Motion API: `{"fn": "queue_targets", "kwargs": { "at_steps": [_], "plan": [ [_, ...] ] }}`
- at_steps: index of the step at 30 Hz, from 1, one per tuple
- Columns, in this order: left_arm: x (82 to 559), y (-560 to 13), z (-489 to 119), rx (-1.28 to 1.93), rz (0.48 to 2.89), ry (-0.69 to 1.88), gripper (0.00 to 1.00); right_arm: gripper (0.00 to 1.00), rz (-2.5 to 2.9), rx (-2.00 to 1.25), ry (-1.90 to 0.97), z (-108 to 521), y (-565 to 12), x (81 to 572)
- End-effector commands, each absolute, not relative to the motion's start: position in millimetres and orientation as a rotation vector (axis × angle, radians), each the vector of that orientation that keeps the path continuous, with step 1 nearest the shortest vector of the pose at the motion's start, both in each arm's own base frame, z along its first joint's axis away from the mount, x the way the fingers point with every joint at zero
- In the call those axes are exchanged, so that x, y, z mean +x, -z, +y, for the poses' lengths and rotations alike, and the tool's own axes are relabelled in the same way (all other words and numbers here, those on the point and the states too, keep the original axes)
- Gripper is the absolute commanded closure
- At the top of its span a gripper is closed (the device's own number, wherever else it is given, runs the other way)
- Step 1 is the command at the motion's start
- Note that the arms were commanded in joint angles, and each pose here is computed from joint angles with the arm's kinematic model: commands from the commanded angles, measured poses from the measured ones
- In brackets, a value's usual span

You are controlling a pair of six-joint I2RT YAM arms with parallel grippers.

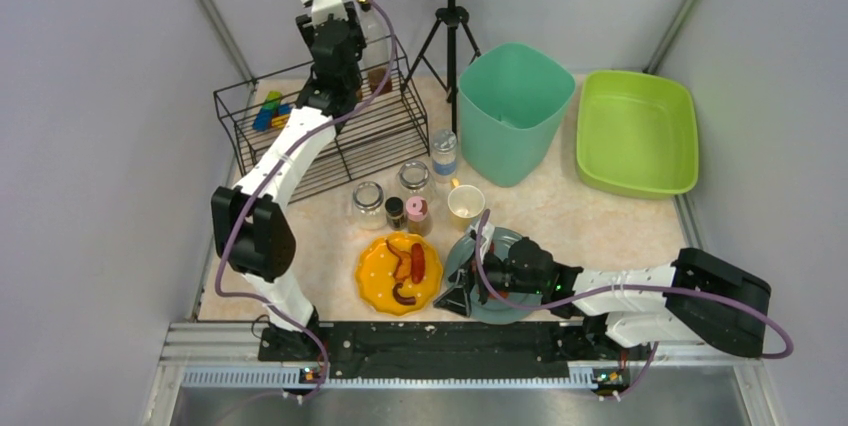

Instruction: Clear the kitchen counter

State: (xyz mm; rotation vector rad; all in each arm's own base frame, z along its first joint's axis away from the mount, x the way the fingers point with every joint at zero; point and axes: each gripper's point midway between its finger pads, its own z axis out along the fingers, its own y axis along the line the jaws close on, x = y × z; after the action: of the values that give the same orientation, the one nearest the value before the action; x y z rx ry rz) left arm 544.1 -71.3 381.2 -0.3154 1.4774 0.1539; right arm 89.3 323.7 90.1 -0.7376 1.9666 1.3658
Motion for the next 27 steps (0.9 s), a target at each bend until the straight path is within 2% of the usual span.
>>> {"fn": "queue_targets", "kwargs": {
  "at_steps": [1, 14, 23, 27],
  "plan": [
    [517.5, -443.6, -68.3, -0.319, 1.351, -0.096, 0.35, 0.01, 1.919, -0.745, -1.386, 326.9, -101.8, 87.5],
    [462.3, -498.7, -76.1, -0.28, 1.323, 0.024, 0.23, 0.01, 1.897, -0.73, -1.281, 325.2, -124.4, 103.6],
    [395.0, -461.6, -90.7, -0.226, 1.43, 0.237, 0.16, 0.01, 1.858, -0.657, -1.192, 310.5, -162.7, 117.4],
    [373.3, -442.5, -104.7, -0.171, 1.509, 0.34, 0.03, 0.01, 1.867, -0.643, -1.134, 301.8, -174.7, 122.3]
  ]
}}
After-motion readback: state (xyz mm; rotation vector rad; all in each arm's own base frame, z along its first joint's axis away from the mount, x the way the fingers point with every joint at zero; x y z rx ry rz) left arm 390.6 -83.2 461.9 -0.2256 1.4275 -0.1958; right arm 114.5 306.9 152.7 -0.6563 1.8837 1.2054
